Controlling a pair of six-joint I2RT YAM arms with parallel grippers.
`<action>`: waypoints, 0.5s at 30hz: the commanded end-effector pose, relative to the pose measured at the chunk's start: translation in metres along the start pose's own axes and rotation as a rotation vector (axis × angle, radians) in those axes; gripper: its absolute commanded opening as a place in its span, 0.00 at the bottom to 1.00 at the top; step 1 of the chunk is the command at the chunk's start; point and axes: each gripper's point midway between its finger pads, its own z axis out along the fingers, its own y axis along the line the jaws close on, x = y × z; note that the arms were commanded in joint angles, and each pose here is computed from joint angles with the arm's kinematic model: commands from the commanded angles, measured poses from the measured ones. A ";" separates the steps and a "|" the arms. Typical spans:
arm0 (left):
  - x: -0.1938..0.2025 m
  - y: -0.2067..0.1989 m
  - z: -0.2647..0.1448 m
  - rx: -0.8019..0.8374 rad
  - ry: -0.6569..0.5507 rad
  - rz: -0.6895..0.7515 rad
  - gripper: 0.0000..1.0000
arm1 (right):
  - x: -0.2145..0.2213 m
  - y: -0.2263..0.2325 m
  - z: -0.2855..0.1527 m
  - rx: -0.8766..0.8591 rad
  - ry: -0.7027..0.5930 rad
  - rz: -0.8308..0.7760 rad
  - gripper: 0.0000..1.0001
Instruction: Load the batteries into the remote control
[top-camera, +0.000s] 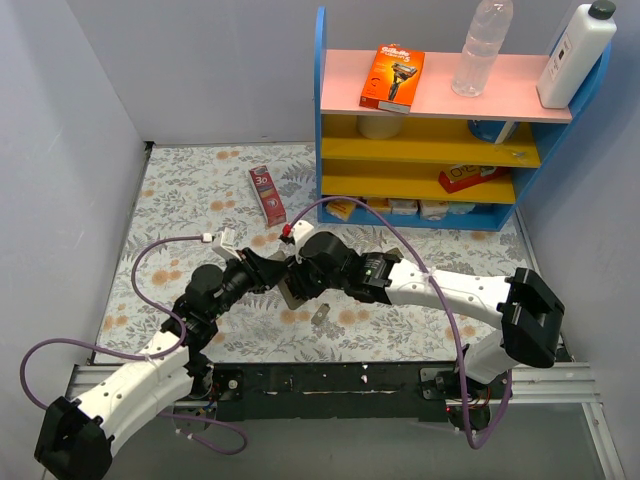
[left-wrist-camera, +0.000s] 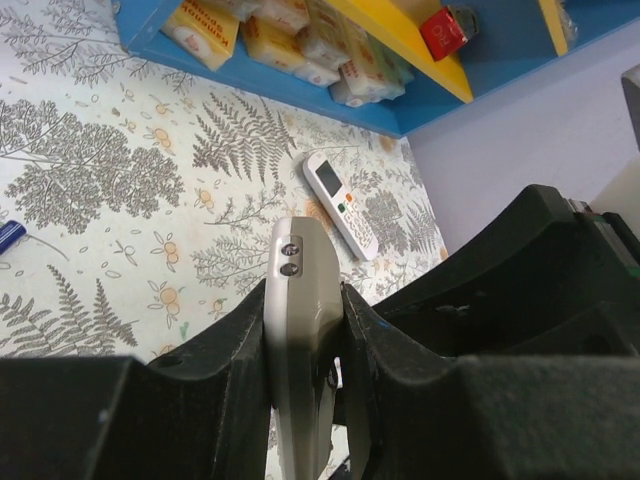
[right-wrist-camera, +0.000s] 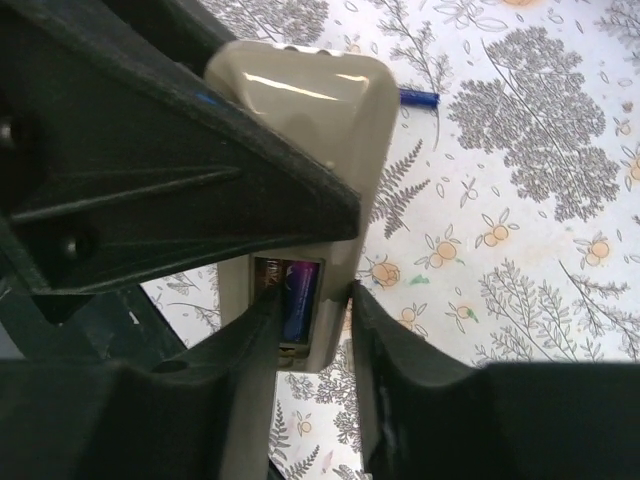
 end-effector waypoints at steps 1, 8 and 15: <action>-0.032 -0.033 -0.004 0.080 -0.100 -0.009 0.00 | 0.020 -0.015 0.004 0.080 0.065 -0.051 0.32; -0.026 -0.028 -0.005 0.058 -0.073 -0.020 0.00 | 0.013 -0.020 0.010 0.103 0.050 -0.099 0.11; -0.019 0.000 -0.004 -0.055 -0.071 -0.015 0.00 | -0.012 0.007 0.008 -0.025 -0.014 -0.114 0.37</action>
